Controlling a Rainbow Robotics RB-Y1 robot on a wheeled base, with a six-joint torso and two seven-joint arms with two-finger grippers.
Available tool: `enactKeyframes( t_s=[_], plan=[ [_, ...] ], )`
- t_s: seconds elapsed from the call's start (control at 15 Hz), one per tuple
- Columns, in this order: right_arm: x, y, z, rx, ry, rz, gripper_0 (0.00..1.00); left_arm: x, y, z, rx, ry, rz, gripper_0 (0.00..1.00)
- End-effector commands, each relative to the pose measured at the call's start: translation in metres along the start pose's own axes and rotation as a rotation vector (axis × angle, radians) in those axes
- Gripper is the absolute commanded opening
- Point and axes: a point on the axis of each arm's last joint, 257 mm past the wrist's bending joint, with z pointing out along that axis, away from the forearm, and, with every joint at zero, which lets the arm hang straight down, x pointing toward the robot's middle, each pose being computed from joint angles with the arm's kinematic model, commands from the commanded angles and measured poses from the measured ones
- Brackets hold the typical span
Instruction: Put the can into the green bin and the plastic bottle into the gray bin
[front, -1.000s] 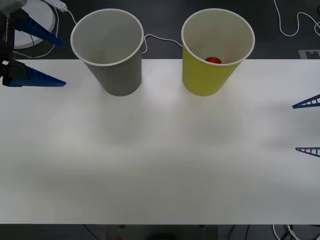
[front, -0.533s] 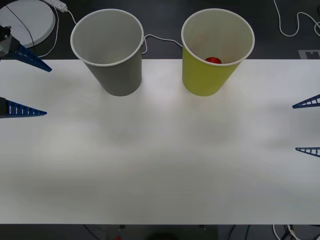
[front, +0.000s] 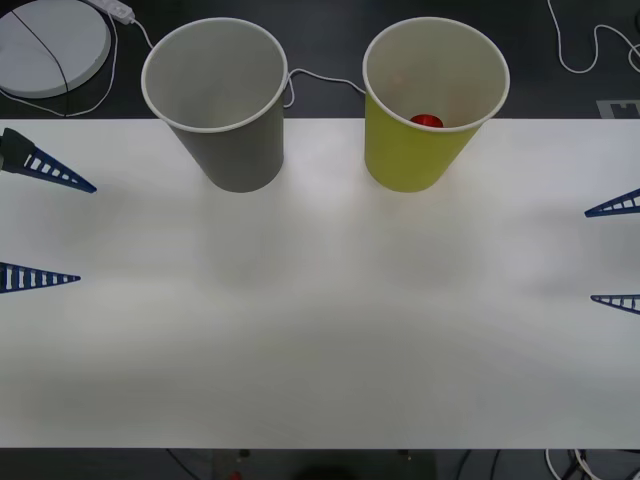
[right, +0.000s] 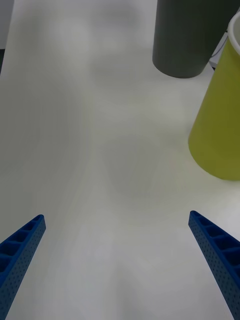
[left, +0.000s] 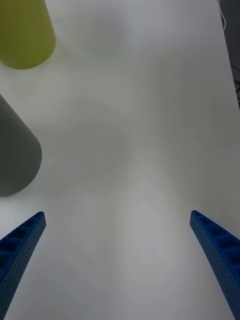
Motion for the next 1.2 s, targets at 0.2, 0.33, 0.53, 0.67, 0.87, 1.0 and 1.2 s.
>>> enactKeyframes(
  t_s=[0.2,0.33,0.53,0.67,0.87,1.0,1.2],
  plan=[
    [0.000,0.000,0.000,0.000,0.000,0.000,1.00,0.013,-0.013,0.007,-0.012,-0.023,0.003,1.00],
    [0.000,0.000,0.000,0.000,0.000,0.000,1.00,0.016,-0.016,0.011,-0.010,-0.020,0.009,1.00],
    [0.000,0.000,0.000,0.000,0.000,0.000,1.00,0.020,-0.020,0.018,-0.007,-0.020,0.011,1.00],
    [0.000,0.000,0.000,0.000,0.000,0.000,1.00,0.023,-0.021,0.023,-0.009,-0.017,0.009,1.00],
    [0.000,0.000,0.000,0.000,0.000,0.000,1.00,0.023,-0.022,0.027,-0.012,-0.023,0.007,1.00],
    [0.000,0.000,0.000,0.000,0.000,0.000,1.00,0.023,-0.022,0.027,-0.011,-0.025,0.008,1.00],
    [0.000,0.000,0.000,0.000,0.000,0.000,1.00,0.023,-0.022,0.027,-0.011,-0.025,0.008,1.00]
  ],
)
